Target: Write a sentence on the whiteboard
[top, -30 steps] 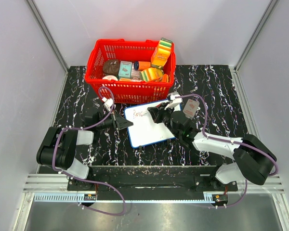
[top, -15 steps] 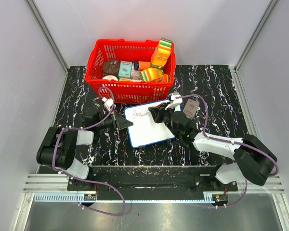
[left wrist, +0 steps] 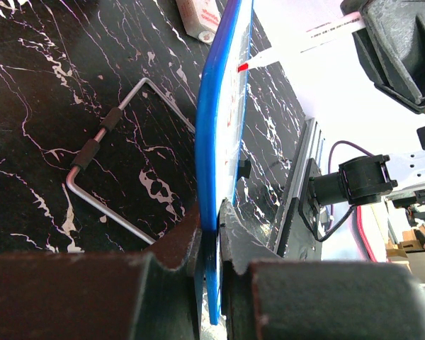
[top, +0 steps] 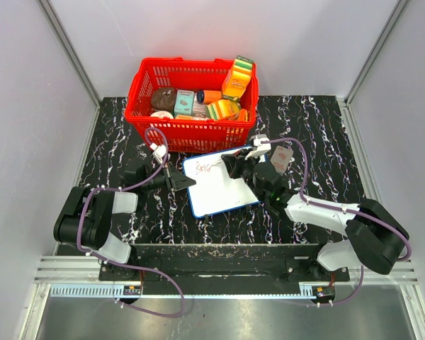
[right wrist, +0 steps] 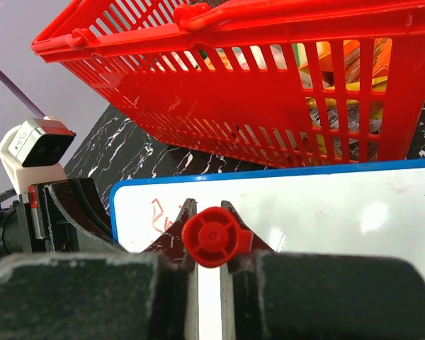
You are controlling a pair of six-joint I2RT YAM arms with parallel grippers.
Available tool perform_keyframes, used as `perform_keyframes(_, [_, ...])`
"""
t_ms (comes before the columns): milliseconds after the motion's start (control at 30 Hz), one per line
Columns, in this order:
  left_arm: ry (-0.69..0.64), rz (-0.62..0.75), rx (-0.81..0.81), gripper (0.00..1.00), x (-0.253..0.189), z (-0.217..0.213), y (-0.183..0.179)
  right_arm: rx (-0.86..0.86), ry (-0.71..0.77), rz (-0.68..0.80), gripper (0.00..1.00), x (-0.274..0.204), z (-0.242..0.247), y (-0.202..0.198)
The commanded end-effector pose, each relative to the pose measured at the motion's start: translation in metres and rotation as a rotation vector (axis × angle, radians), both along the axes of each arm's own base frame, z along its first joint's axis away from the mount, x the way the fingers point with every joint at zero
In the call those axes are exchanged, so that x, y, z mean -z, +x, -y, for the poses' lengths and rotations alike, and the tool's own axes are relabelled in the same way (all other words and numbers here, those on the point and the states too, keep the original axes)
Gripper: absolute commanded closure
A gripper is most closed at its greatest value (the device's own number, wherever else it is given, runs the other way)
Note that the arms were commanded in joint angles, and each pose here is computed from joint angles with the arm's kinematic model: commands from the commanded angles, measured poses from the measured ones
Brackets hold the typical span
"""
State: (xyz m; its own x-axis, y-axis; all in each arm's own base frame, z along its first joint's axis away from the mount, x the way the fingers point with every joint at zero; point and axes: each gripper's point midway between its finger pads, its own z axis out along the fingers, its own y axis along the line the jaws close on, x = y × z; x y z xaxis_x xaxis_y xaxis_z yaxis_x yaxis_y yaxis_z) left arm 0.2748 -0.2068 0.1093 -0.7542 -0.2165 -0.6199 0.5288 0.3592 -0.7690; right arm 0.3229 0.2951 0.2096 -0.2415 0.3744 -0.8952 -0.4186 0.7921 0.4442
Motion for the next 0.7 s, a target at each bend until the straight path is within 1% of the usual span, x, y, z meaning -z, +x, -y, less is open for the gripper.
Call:
perform_keyframes(0, [0.057, 0.093, -0.025, 1.0, 0.003, -0.001, 0.012, 0.027, 0.04, 0.061, 1.0, -0.031, 0.001, 0.011])
perform_keyframes(400, [0.059, 0.09, -0.026, 1.0, 0.003, -0.001, 0.012, -0.03, 0.017, 0.01, 1.0, -0.011, -0.004, 0.002])
perform_keyframes(667, [0.06, 0.096, -0.024, 1.0, 0.003, 0.0, 0.012, -0.028, 0.001, -0.032, 1.0, 0.008, 0.001, -0.004])
